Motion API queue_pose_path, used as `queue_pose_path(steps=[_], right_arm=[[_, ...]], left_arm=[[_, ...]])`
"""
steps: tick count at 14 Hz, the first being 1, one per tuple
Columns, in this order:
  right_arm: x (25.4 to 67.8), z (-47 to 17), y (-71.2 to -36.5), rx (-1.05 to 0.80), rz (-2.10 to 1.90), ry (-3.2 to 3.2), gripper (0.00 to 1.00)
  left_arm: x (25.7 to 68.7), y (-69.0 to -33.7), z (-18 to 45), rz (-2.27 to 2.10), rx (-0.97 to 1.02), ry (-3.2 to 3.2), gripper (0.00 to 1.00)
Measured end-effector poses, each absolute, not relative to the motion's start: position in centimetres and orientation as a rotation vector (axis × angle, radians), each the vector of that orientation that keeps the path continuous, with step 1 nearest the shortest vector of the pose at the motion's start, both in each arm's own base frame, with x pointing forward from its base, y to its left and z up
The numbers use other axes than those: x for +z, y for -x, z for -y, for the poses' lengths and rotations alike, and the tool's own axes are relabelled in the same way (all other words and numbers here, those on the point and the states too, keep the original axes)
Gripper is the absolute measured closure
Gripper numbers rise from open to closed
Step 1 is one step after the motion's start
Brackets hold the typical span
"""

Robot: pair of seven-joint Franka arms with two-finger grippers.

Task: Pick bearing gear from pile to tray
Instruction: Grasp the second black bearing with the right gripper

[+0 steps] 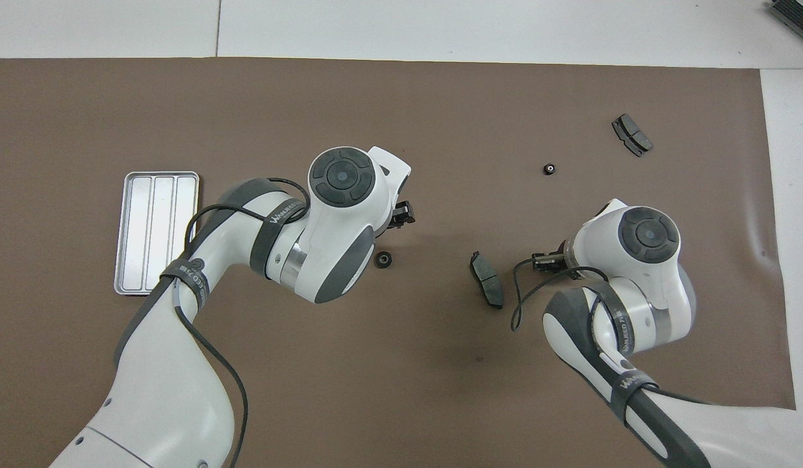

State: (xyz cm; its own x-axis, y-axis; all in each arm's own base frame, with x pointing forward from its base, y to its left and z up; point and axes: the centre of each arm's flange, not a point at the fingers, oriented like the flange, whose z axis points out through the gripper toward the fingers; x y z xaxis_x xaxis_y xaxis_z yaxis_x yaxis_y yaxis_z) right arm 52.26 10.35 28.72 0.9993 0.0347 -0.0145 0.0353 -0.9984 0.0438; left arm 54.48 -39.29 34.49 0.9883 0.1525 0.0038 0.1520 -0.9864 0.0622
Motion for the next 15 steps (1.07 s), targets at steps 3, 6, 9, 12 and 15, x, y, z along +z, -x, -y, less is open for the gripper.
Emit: queue_pose_path(steps=[3,6,9,12,15], right_arm=[[28.7,-10.4,-52.2,-0.024,-0.056,-3.098,0.56],[28.8,-10.5,-52.2,-0.021,-0.048,-3.102,0.65],[29.3,-11.2,-52.4,0.003,-0.023,-3.129,0.65],[30.9,-11.6,-53.5,0.060,0.002,-3.151,0.65],[32.6,-11.7,-54.9,0.124,0.029,-3.159,0.65]], left_arm=[[32.9,-53.1,39.5,-0.212,0.020,-3.070,0.00],[33.0,-52.1,39.8,-0.172,0.016,-3.074,0.00],[31.9,-50.6,40.5,-0.093,0.008,-3.083,0.00],[30.6,-49.4,41.3,-0.062,0.035,-3.069,0.02],[30.5,-49.5,41.2,-0.025,0.045,-3.067,0.08]])
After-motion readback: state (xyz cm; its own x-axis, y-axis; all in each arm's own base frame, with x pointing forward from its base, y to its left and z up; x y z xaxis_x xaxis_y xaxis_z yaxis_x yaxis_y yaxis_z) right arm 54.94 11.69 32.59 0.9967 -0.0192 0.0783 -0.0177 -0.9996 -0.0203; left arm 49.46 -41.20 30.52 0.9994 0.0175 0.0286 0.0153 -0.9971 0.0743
